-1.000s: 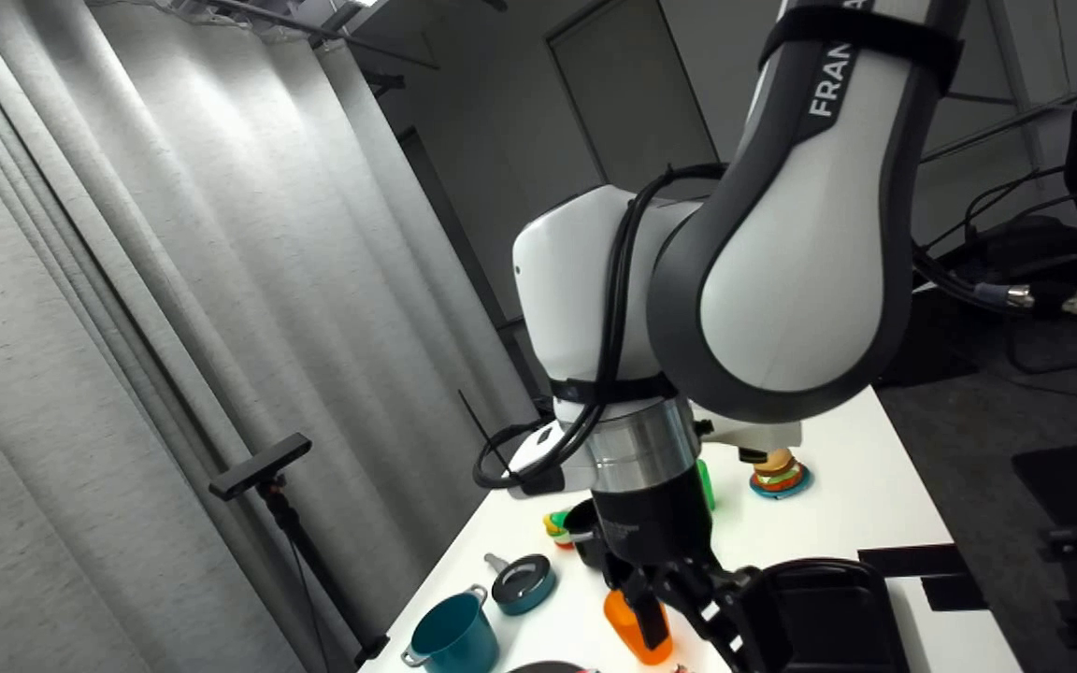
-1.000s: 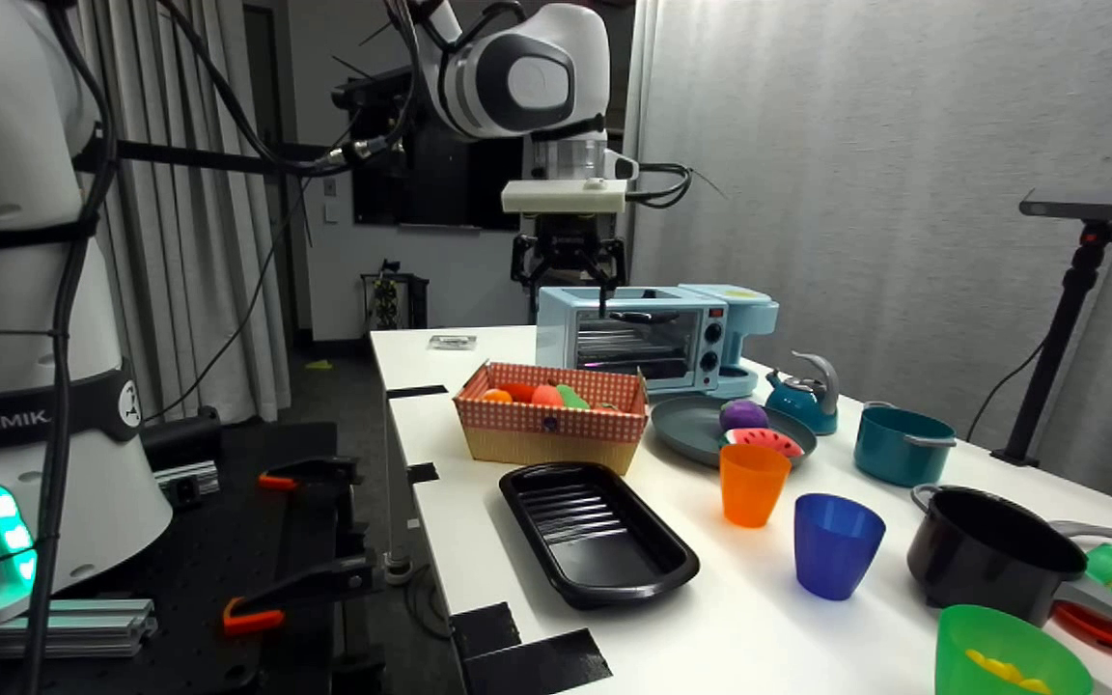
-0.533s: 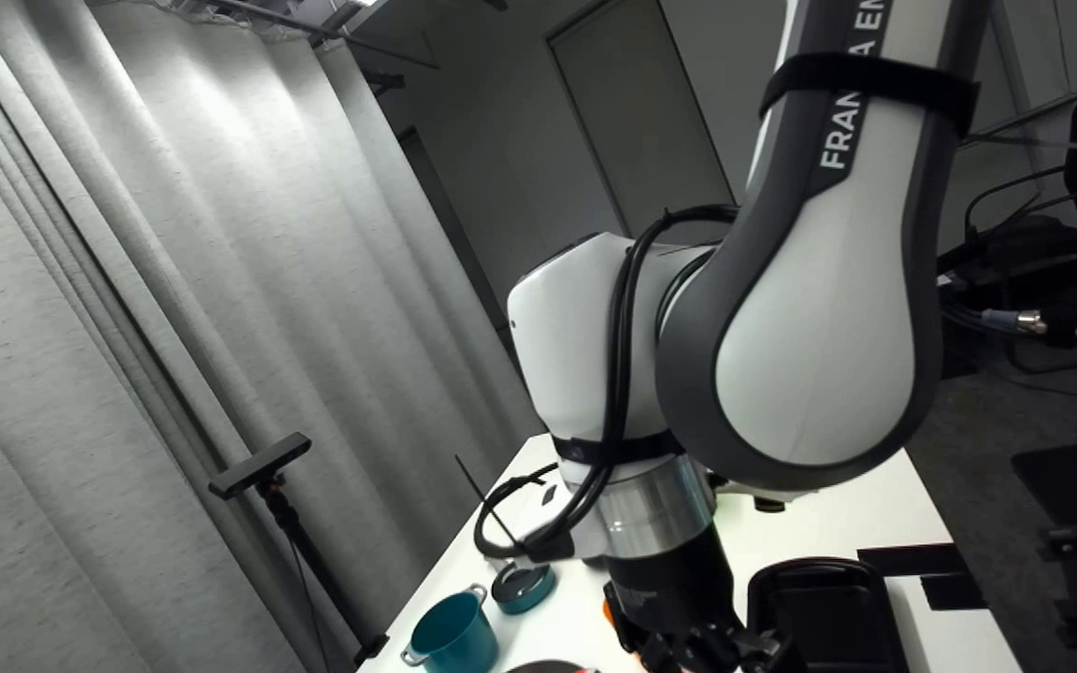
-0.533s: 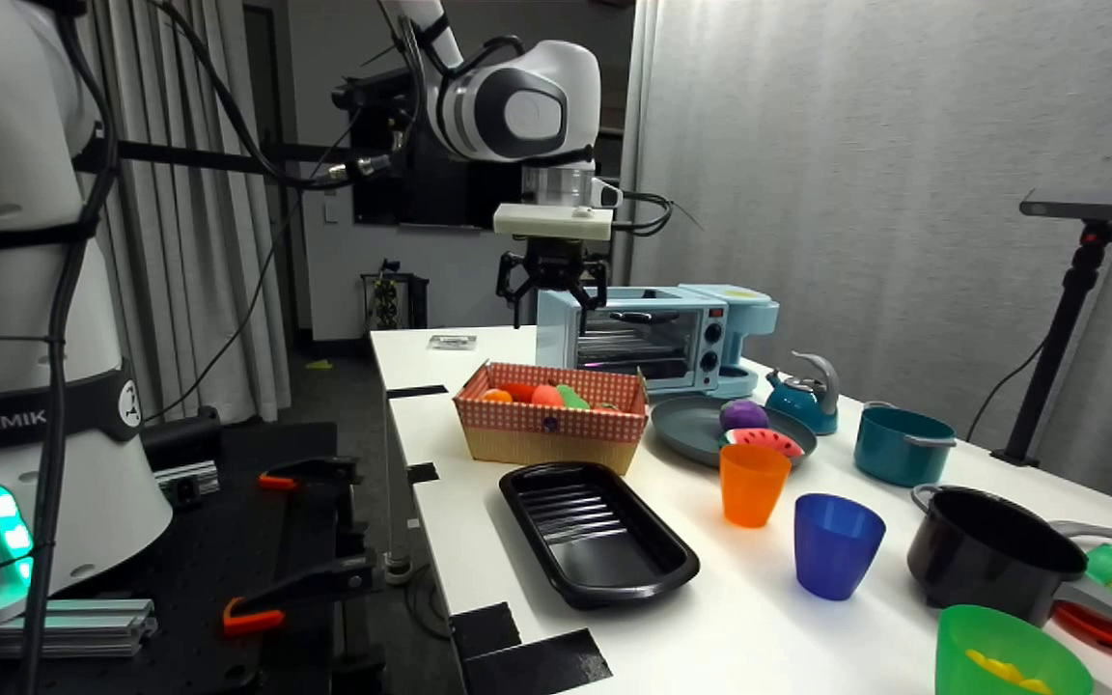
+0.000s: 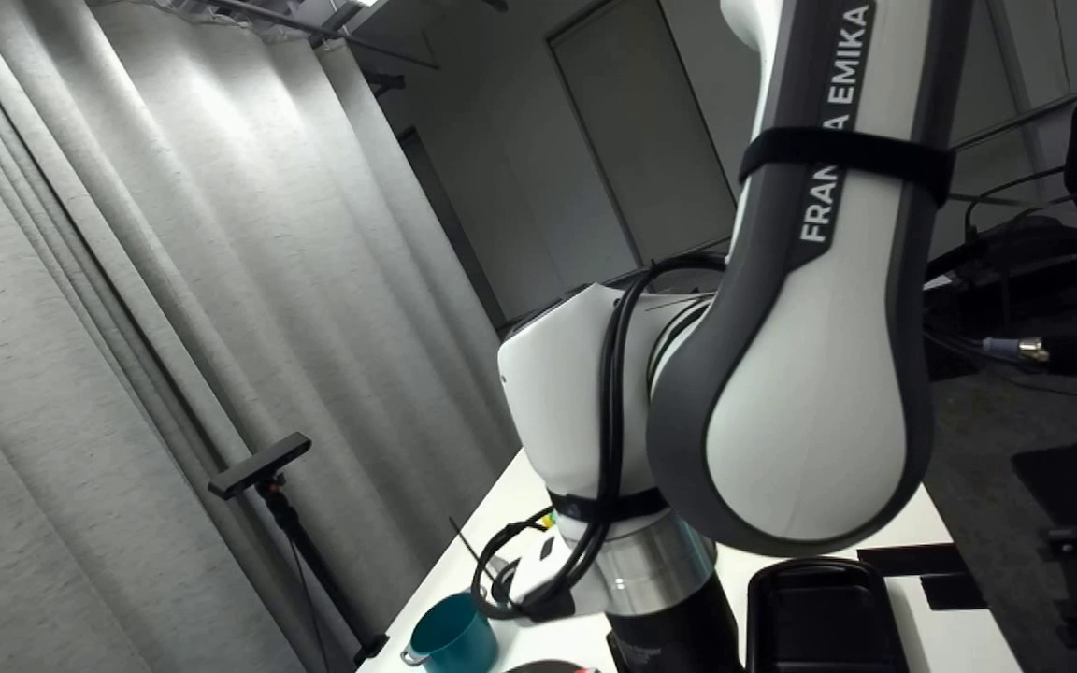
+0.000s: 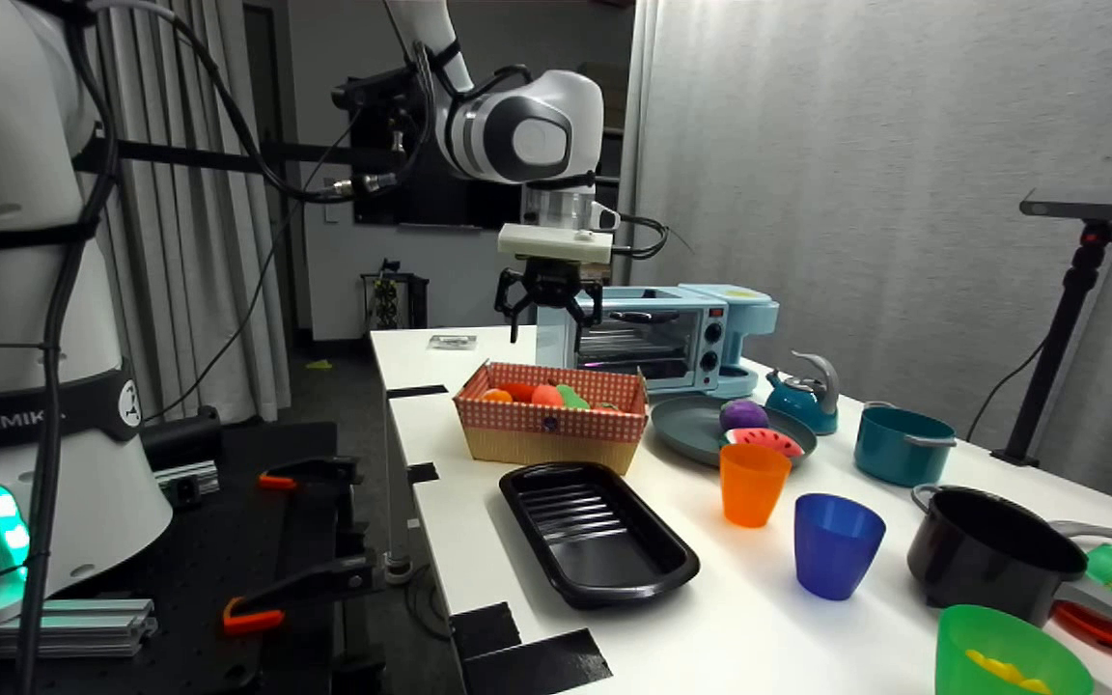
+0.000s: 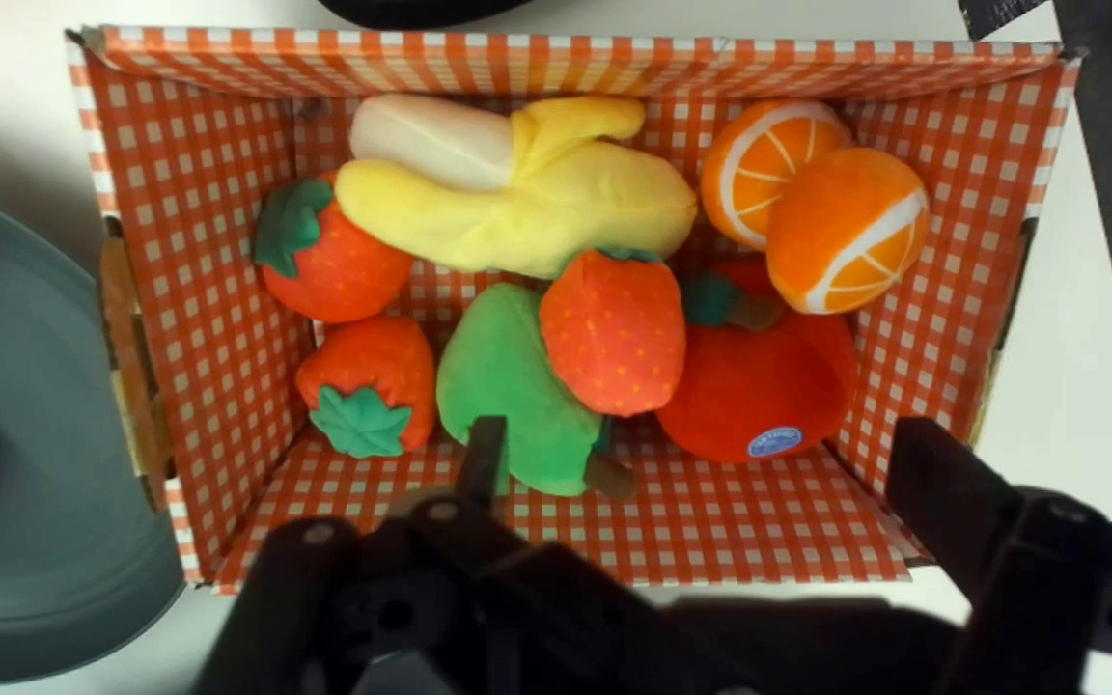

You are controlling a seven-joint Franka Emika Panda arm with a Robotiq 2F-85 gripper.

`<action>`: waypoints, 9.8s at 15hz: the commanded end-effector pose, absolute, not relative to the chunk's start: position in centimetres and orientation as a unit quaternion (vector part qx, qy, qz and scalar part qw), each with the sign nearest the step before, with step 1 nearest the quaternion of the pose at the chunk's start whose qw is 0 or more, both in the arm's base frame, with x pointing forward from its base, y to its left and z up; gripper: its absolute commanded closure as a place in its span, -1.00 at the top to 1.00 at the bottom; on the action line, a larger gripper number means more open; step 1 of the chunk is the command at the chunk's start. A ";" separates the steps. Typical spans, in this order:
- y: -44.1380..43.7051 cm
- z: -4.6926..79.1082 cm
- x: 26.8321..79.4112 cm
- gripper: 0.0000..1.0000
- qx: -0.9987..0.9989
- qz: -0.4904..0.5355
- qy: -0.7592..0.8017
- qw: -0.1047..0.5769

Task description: Pick up the red plush toy from the basket and put it in the orange cup.

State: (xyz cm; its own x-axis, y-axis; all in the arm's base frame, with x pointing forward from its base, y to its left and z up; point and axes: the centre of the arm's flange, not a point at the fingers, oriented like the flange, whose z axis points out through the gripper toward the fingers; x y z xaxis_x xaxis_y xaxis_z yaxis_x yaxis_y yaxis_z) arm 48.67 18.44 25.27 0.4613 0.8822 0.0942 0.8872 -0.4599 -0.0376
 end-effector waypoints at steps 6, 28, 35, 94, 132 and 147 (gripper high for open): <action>18.5 23.1 50.8 1.00 -0.850 -0.030 -0.525 0.037; 19.2 19.1 51.6 1.00 -0.842 -0.027 -0.538 0.034; 18.7 18.2 52.2 1.00 -0.843 -0.025 -0.535 0.037; 4.0 30.4 54.9 -0.93 -0.915 -0.074 -0.396 -0.027; -5.7 24.5 65.4 -0.93 -0.952 -0.027 -0.306 -0.002; -5.9 24.4 65.7 0.80 -0.951 -0.006 -0.308 0.006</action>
State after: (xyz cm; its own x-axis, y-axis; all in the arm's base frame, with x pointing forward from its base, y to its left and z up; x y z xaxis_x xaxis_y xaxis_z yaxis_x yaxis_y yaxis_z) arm 64.64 -5.53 24.23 0.7968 0.6037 0.0241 0.6036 -0.7972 0.0115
